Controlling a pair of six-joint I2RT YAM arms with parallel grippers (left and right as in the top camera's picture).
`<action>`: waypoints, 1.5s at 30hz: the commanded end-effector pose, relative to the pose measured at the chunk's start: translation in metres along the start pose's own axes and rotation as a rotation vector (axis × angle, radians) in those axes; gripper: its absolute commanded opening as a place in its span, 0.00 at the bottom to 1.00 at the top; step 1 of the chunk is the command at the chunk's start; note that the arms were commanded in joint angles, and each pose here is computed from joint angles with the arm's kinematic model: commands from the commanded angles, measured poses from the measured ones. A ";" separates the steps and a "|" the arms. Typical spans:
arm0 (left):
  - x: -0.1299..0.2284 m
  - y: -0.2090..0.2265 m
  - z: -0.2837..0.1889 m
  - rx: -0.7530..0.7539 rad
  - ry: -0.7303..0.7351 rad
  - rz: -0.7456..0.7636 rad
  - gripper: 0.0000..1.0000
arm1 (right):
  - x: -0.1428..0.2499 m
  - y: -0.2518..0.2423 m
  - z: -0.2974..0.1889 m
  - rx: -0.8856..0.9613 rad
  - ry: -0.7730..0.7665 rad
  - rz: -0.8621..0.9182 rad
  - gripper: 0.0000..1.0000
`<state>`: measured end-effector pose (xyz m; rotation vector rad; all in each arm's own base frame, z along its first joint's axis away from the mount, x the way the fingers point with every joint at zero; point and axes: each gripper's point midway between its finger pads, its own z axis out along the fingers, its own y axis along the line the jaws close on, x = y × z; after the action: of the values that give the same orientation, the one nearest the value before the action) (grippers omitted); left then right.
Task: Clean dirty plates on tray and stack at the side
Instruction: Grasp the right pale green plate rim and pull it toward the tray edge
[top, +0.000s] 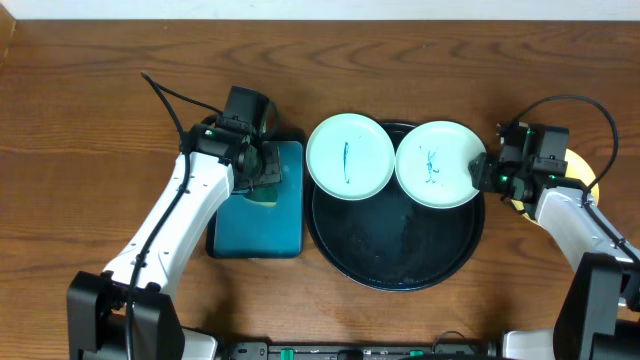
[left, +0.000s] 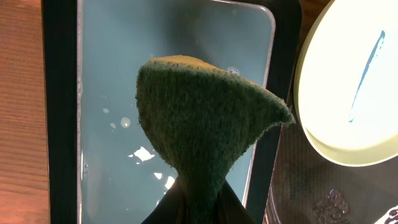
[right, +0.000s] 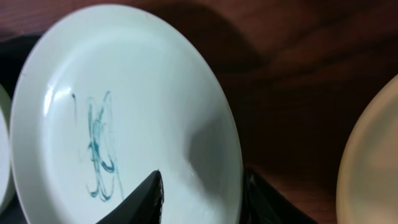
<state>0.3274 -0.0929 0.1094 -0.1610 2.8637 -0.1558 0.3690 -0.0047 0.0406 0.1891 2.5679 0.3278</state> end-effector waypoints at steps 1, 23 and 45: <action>0.001 0.005 0.004 -0.018 0.006 0.004 0.12 | 0.001 -0.004 0.004 0.036 0.012 -0.001 0.35; 0.003 0.006 0.021 -0.034 0.043 0.004 0.11 | 0.027 0.008 -0.049 0.049 0.090 0.070 0.01; 0.010 0.013 0.053 -0.085 0.116 0.001 0.11 | 0.110 0.036 -0.043 0.016 0.342 0.013 0.01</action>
<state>0.3320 -0.0907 0.0690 -0.1701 2.9554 -0.0851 0.2570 0.0381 0.0321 0.1599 2.9057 0.3506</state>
